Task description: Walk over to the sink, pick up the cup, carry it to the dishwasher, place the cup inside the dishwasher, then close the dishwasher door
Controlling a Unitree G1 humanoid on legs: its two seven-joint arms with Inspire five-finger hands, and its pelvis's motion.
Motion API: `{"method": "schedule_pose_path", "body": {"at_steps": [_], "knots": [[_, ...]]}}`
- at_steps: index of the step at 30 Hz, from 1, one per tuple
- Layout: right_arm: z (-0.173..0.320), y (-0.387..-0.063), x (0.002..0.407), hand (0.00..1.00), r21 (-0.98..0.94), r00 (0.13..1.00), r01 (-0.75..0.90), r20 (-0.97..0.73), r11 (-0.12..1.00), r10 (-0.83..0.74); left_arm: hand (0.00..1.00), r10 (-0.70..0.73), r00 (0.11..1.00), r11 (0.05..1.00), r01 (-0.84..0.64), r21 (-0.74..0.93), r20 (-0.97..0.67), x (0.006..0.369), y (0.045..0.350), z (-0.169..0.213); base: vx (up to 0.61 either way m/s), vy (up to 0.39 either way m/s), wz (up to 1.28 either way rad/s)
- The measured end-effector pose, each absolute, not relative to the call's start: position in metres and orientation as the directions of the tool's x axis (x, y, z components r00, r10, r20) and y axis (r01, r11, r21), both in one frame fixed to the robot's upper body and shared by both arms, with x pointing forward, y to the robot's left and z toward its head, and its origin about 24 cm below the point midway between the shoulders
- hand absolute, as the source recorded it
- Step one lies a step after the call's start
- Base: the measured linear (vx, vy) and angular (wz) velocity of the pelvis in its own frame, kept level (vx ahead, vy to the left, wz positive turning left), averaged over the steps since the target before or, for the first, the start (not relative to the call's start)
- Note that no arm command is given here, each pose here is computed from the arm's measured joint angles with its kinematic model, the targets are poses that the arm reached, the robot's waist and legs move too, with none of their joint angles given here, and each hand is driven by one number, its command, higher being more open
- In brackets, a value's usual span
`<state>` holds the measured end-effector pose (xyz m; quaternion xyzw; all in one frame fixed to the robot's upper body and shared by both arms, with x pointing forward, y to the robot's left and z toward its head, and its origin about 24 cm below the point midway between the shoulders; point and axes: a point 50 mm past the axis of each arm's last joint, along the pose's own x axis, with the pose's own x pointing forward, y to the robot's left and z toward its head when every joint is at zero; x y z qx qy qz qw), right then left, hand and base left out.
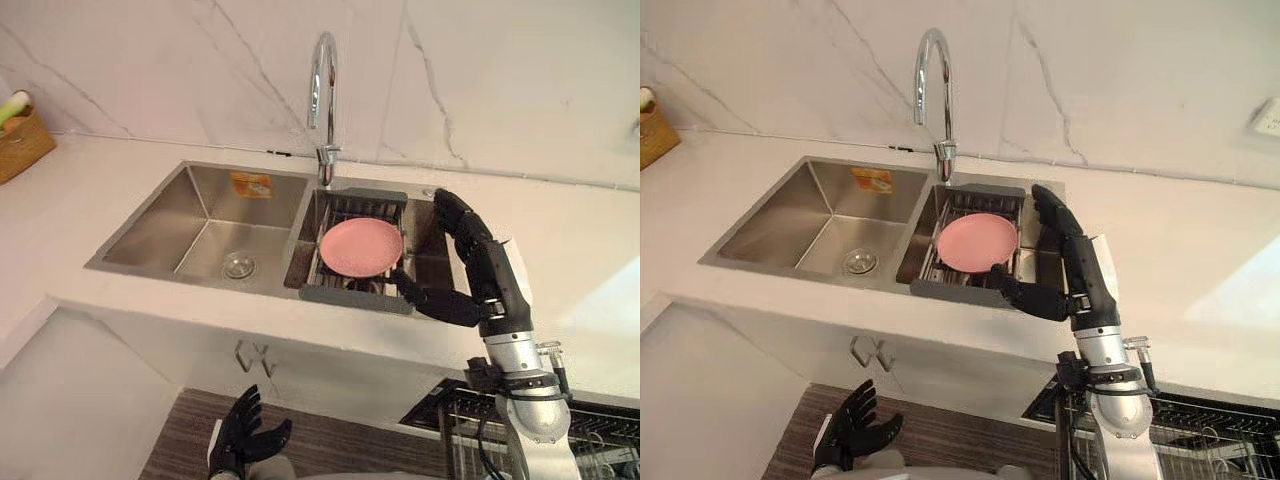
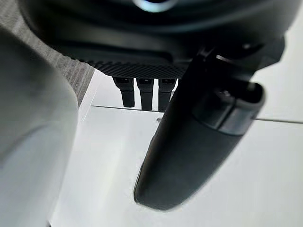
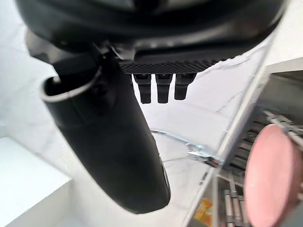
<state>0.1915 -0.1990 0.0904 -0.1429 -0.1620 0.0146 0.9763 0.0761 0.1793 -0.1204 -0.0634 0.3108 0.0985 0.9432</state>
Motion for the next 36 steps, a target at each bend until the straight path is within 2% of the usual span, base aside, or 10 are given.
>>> {"method": "schedule_pose_path", "body": {"at_steps": [9,10,16,21,28,36], "knots": [[0.077,-0.198,0.193,0.9,-0.29,0.965,0.028,0.258,0.957,0.05,0.9,0.181,0.791,0.971,-0.237,-0.02,-0.584,0.081,0.185,-0.118,0.07,0.068,-0.03],[0.043,-0.2,0.195,0.9,-0.315,0.995,0.018,0.095,0.949,0.013,0.9,0.204,0.756,0.968,-0.25,0.013,-0.622,0.074,0.193,-0.122,0.0,0.0,0.0],[0.04,-0.2,0.197,0.9,-0.313,0.996,0.015,0.083,0.95,0.011,0.9,0.204,0.755,0.968,-0.25,0.014,-0.624,0.075,0.193,-0.122,0.0,0.0,0.0],[0.03,-0.201,0.202,0.9,-0.307,0.999,0.008,0.045,0.952,0.007,0.9,0.234,0.717,0.957,-0.29,0.024,-0.656,0.075,0.204,-0.13,0.0,0.0,0.0],[0.039,-0.208,0.222,0.9,-0.456,0.997,-0.021,0.062,0.89,0.055,0.9,0.281,0.591,0.939,-0.331,0.09,-0.756,0.051,0.225,-0.143,0.01,0.011,0.06],[0.057,-0.221,0.247,0.9,-0.589,0.991,-0.022,0.093,0.808,0.094,0.9,0.347,0.551,0.917,-0.369,0.152,-0.759,0.047,0.247,-0.14,-0.04,0.013,0.08]]}}
